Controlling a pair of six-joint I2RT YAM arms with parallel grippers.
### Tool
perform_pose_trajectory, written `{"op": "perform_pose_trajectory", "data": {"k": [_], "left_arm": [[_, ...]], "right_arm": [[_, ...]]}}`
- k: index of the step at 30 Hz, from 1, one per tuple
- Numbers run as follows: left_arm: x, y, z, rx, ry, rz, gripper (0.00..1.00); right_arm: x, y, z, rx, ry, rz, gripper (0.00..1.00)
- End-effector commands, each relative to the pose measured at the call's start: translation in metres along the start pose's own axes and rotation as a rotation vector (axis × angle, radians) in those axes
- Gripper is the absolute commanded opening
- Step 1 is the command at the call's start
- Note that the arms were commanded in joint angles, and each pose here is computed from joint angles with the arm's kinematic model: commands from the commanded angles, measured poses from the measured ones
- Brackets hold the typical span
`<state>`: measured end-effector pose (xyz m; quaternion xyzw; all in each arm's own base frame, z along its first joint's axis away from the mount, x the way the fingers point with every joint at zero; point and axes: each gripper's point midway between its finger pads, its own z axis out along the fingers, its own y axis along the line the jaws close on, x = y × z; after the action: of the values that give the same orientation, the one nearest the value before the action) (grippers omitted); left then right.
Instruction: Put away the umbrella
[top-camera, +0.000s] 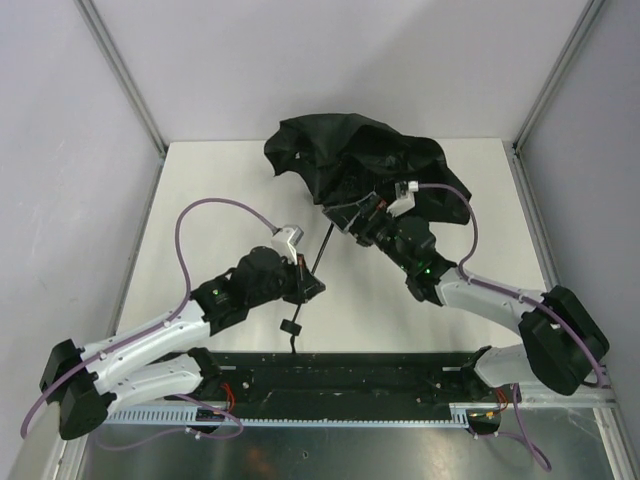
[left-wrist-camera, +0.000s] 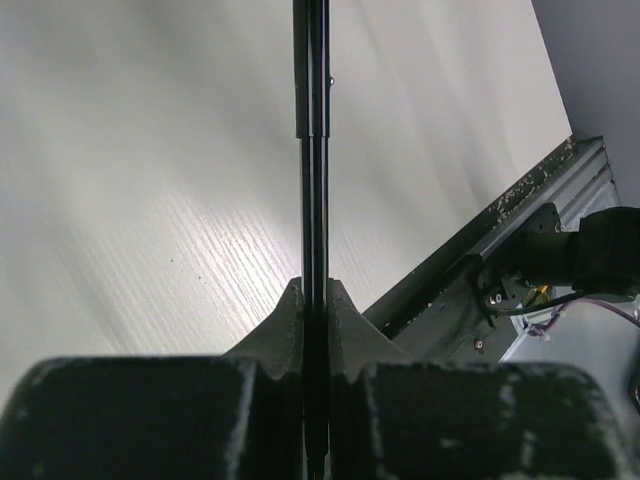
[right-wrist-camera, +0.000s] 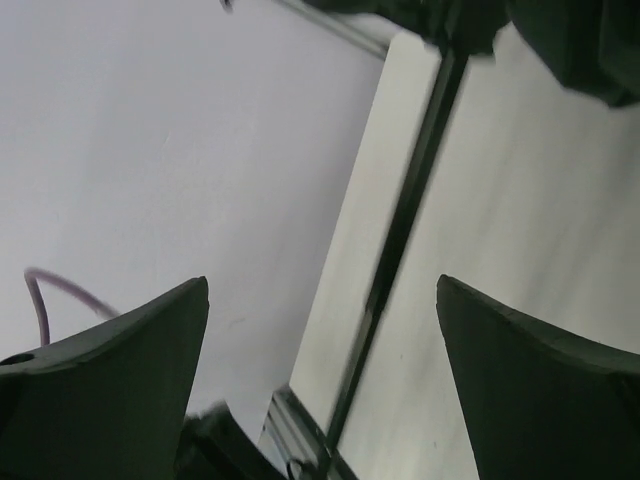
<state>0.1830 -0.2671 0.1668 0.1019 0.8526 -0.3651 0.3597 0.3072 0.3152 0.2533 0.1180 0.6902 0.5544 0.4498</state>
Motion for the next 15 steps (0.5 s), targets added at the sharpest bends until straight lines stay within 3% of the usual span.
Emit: {"op": "perform_pose_trajectory", "data": {"k": [1, 7, 11, 15], "left_arm": [[-0.028, -0.027, -0.004, 0.113, -0.115, 0.002, 0.0], [-0.028, -0.033, -0.005, 0.135, -0.116, 0.007, 0.0], [-0.025, -0.038, -0.006, 0.151, -0.108, 0.011, 0.0], [-0.023, -0.045, -0.009, 0.171, -0.107, 0.015, 0.0]], "right_arm": [[-0.042, 0.009, 0.027, 0.079, -0.161, 0.026, 0.99], [-0.075, -0.015, 0.051, 0.23, -0.332, 0.037, 0.94], [-0.097, -0.033, 0.058, 0.314, -0.447, 0.047, 0.85], [-0.114, -0.052, 0.056, 0.38, -0.526, 0.083, 0.68]]}}
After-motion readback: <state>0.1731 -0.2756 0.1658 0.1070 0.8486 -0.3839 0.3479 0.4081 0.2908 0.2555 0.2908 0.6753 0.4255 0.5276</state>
